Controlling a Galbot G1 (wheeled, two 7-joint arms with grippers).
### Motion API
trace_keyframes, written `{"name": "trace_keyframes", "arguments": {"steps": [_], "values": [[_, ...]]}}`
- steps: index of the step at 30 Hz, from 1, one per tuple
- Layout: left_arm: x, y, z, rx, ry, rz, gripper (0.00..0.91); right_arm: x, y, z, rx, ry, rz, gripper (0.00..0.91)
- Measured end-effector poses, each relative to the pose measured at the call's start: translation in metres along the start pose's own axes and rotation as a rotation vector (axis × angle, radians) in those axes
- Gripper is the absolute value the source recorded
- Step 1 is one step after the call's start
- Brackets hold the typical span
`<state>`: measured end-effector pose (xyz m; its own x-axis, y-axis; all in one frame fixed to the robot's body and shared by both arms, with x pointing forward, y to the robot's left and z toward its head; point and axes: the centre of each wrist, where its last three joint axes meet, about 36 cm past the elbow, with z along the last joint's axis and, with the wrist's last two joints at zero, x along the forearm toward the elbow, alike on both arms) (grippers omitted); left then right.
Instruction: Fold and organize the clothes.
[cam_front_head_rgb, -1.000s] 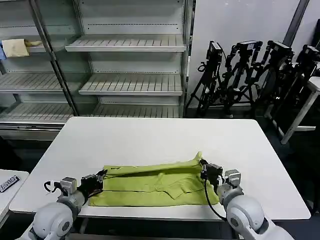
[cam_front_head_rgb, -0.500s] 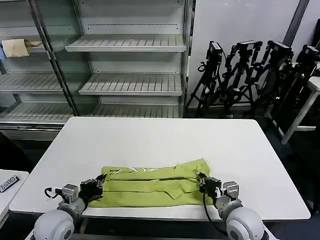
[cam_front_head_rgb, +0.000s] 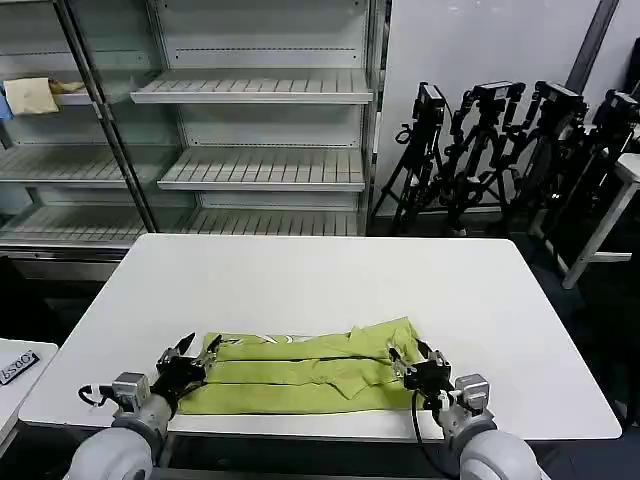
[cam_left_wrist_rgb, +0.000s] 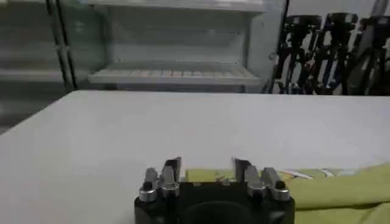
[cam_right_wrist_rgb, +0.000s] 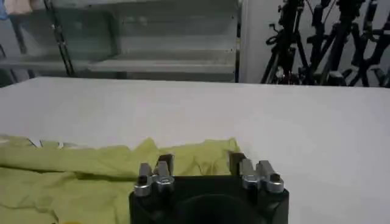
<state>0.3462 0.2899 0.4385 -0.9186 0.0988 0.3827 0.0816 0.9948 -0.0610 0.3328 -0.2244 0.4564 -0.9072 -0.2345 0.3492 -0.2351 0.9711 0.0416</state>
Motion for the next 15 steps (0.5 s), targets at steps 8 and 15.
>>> {"name": "trace_keyframes", "arguments": {"steps": [8, 15], "values": [[0.001, -0.022, 0.025, 0.093, 0.028, -0.024, 0.907, 0.013, 0.002, 0.006, -0.004, -0.014, 0.013, 0.907], [-0.004, -0.029, 0.037, 0.139, 0.029, -0.042, 0.04, 0.019, 0.004, 0.009, -0.008, -0.018, 0.018, 0.907]]}}
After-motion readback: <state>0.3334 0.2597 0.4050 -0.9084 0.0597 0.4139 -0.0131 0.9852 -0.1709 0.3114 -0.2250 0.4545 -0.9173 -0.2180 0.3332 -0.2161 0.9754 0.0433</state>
